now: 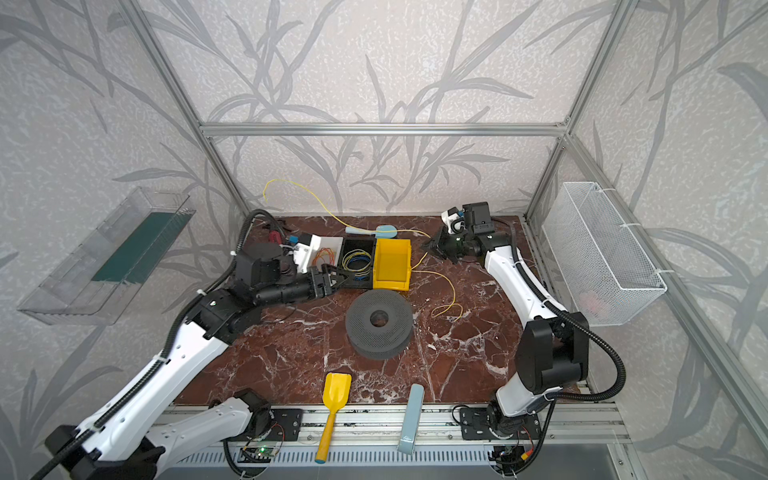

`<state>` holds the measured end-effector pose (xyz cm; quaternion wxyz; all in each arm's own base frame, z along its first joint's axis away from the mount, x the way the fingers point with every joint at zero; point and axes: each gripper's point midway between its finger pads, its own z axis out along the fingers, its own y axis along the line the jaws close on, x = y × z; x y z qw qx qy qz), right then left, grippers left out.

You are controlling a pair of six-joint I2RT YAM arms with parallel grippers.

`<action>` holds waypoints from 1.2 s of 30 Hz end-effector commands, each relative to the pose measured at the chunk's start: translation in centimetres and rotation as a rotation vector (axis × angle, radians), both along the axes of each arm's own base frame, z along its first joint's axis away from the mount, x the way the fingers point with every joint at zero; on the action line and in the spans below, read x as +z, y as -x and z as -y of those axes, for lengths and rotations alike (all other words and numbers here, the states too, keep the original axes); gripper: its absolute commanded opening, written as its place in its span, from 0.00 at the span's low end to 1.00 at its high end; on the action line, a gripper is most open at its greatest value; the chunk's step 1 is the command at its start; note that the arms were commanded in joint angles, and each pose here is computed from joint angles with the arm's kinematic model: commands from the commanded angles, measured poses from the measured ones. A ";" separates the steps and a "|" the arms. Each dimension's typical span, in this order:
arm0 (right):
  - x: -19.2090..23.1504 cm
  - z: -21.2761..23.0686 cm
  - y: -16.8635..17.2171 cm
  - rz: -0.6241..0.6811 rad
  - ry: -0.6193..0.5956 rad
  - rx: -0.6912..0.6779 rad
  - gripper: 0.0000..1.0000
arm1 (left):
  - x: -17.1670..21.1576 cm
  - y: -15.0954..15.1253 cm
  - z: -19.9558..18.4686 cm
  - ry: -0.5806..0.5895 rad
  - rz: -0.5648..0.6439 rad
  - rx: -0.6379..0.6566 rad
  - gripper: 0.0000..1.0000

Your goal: Wrap the cables

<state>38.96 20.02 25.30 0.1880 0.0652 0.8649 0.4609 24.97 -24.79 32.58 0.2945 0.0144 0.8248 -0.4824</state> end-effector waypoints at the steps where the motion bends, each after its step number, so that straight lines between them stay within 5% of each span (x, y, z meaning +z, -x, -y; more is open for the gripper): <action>1: 3.7 -2.3 2.1 0.074 -0.058 0.086 0.00 | 5.3 -2.7 2.8 0.157 0.177 0.075 0.65; 12: 7.1 -6.6 6.7 0.247 -0.014 0.257 0.00 | 3.7 -7.8 8.3 0.190 0.183 0.119 0.61; 21: 7.7 -8.6 9.6 0.311 -0.014 0.409 0.00 | 3.5 -9.8 8.6 0.140 0.233 0.166 0.60; 33: 7.2 -9.4 10.9 0.338 0.027 0.469 0.00 | 3.1 -10.3 9.1 0.148 0.228 0.158 0.14; 36: 7.2 -9.5 11.1 0.347 0.029 0.478 0.00 | 3.2 -10.3 8.6 0.141 0.235 0.167 0.11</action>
